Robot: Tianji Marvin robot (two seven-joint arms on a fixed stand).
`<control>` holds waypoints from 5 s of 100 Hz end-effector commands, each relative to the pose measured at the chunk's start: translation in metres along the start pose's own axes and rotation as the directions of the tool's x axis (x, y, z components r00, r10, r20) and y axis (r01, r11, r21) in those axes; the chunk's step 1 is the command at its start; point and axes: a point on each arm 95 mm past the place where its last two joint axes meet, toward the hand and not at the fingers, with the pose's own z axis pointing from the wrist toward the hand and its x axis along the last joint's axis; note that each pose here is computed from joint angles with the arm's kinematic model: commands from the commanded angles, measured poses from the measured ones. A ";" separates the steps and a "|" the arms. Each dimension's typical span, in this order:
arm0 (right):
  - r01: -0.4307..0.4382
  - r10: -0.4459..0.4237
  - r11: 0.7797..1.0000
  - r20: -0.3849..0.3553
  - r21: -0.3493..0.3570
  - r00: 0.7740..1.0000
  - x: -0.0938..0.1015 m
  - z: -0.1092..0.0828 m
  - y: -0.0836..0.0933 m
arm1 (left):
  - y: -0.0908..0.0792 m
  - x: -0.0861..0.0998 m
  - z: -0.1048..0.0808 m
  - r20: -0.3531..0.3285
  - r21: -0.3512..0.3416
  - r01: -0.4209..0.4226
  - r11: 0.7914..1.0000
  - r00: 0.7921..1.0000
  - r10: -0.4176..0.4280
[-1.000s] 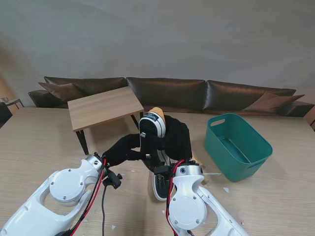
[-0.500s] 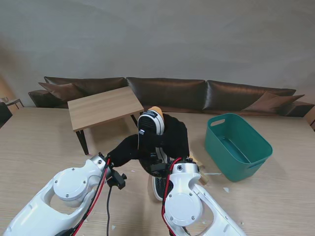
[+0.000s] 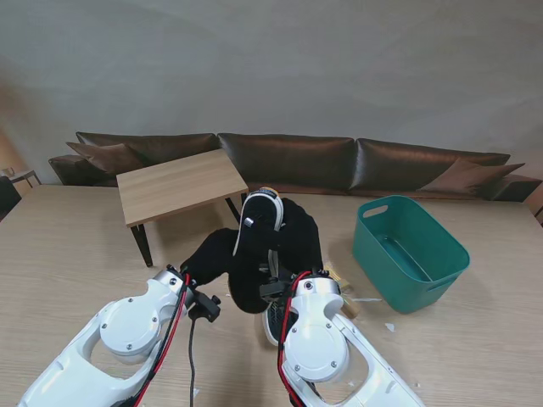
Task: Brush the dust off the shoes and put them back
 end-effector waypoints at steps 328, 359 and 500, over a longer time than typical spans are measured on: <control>0.036 -0.058 0.989 0.149 0.144 0.987 -0.088 -0.006 0.014 | -0.045 -0.121 0.011 0.751 -0.046 -0.226 0.973 0.635 0.183; 0.026 -0.049 0.988 0.153 0.150 0.987 -0.088 -0.006 0.015 | -0.046 -0.120 0.008 0.765 -0.078 -0.248 0.966 0.606 0.217; 0.015 -0.044 0.987 0.175 0.161 0.984 -0.092 -0.004 0.016 | -0.040 -0.110 0.015 0.815 -0.032 -0.195 0.980 0.562 0.138</control>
